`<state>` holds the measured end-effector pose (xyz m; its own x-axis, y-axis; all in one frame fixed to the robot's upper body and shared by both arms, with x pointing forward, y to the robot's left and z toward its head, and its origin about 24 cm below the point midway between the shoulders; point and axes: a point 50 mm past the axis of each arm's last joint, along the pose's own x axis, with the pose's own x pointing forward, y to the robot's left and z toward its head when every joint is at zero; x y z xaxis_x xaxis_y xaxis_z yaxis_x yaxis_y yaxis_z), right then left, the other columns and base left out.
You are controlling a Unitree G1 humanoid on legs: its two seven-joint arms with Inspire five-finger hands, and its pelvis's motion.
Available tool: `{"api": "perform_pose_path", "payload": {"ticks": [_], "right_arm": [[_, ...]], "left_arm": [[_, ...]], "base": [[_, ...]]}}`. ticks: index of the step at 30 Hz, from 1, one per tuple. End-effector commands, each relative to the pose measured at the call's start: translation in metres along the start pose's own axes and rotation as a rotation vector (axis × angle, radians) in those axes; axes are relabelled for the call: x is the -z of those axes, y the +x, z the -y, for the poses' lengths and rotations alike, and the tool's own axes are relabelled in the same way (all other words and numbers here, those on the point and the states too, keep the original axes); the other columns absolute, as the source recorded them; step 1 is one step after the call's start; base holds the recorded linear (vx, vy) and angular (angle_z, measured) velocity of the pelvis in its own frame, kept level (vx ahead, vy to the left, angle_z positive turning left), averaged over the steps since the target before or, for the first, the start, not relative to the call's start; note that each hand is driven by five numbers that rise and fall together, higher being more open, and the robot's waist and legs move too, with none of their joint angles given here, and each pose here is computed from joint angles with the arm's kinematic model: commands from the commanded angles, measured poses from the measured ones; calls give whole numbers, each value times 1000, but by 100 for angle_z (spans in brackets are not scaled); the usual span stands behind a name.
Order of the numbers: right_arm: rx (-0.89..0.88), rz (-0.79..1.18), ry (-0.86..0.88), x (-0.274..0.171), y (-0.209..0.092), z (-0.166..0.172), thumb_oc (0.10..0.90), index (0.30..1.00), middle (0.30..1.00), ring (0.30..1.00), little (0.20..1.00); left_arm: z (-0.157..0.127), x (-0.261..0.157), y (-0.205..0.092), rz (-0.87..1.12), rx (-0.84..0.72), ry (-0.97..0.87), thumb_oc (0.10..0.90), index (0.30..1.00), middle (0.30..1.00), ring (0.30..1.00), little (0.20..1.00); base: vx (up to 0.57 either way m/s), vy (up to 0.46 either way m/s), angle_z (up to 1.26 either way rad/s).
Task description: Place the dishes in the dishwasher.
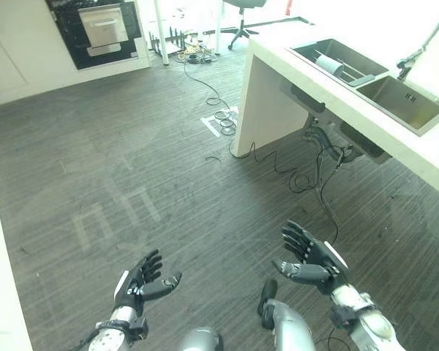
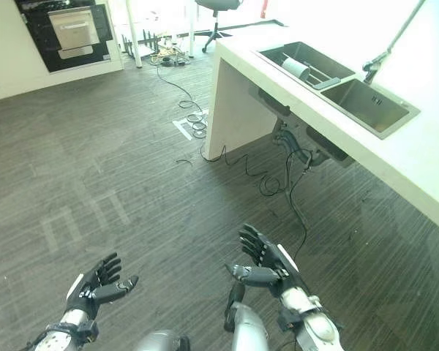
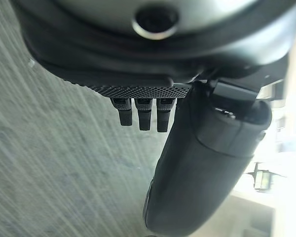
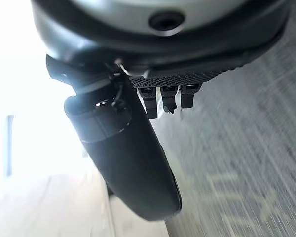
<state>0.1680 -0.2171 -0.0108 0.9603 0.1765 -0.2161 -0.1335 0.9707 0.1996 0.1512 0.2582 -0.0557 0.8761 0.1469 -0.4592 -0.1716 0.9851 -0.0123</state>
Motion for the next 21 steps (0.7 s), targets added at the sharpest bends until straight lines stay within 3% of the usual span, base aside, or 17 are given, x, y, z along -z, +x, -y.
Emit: {"api": "perform_pose_path", "payload": {"ticks": [1, 12, 21], "right_arm": [[-51, 306, -52, -61, 12, -1, 800, 900, 900, 900, 900], [-67, 437, -170, -102, 11, 4, 800, 900, 900, 900, 900], [-163, 522, -204, -125, 20, -12, 800, 900, 900, 900, 900]], "left_arm": [[15, -57, 4, 284, 107, 77, 800, 900, 900, 900, 900], [32, -85, -3, 458, 141, 7, 800, 900, 900, 900, 900], [30, -129, -20, 736, 129, -18, 800, 900, 900, 900, 900]], "base": [[450, -268, 49], [380, -299, -3], [173, -17, -44]]}}
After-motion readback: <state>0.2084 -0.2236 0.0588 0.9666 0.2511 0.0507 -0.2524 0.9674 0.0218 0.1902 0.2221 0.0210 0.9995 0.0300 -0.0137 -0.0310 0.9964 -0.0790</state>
